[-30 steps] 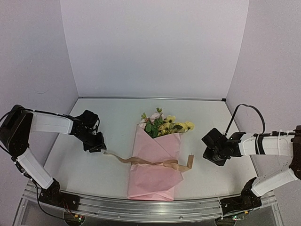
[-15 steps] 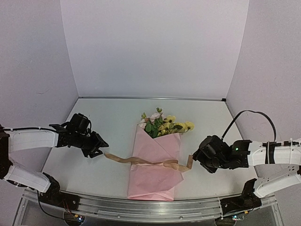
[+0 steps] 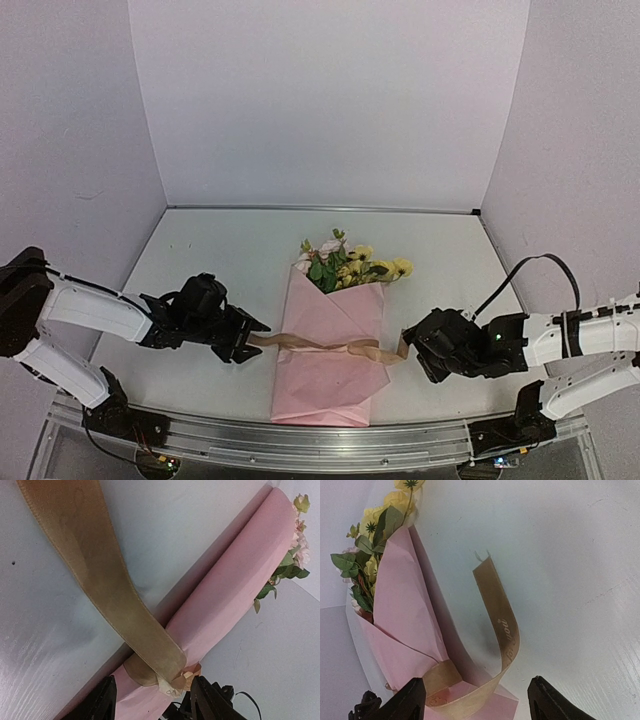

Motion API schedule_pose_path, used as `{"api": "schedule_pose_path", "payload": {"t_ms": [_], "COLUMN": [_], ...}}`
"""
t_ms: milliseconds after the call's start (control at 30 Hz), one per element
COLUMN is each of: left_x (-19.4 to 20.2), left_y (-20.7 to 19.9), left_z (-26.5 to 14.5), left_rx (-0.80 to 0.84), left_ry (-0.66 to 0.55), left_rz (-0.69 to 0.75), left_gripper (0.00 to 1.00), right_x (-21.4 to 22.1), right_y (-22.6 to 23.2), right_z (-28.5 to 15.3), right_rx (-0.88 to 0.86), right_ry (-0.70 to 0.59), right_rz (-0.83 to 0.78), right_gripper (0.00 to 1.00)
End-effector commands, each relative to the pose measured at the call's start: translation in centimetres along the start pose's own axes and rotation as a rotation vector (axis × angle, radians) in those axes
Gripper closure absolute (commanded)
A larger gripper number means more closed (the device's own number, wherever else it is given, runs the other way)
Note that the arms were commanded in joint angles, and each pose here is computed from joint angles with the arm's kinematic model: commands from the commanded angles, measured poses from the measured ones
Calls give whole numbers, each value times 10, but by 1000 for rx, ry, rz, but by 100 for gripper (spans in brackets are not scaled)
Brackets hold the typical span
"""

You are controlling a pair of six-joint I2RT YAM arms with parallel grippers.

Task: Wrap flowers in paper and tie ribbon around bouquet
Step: Tie the ribbon around the folded bouquet.

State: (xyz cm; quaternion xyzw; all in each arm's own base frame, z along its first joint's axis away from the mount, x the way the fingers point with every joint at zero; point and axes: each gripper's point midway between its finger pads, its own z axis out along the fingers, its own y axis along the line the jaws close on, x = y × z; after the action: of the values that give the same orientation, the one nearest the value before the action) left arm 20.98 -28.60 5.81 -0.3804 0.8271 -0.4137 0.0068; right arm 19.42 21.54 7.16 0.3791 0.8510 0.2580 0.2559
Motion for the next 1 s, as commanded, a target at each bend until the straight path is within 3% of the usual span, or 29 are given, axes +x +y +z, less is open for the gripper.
{"api": "schedule_pose_path", "payload": {"t_ms": [0, 400, 533, 967], "left_x": [13, 11, 7, 4], "left_y": [-26, -16, -14, -4], "left_z": [15, 41, 41, 48], "left_rx": [86, 75, 84, 83], "left_ry": [23, 13, -4, -1], "left_rz": [-102, -143, -154, -153], "left_gripper": [47, 46, 50, 85], "right_x": [-8, 1, 7, 28], "right_y": [13, 14, 12, 3], "right_z": [-5, 1, 5, 25], "right_rx": [-63, -60, -56, -55], "right_ry": [-46, -26, -9, 67], "right_rz": [93, 99, 110, 206], "right_gripper": [28, 28, 28, 31]}}
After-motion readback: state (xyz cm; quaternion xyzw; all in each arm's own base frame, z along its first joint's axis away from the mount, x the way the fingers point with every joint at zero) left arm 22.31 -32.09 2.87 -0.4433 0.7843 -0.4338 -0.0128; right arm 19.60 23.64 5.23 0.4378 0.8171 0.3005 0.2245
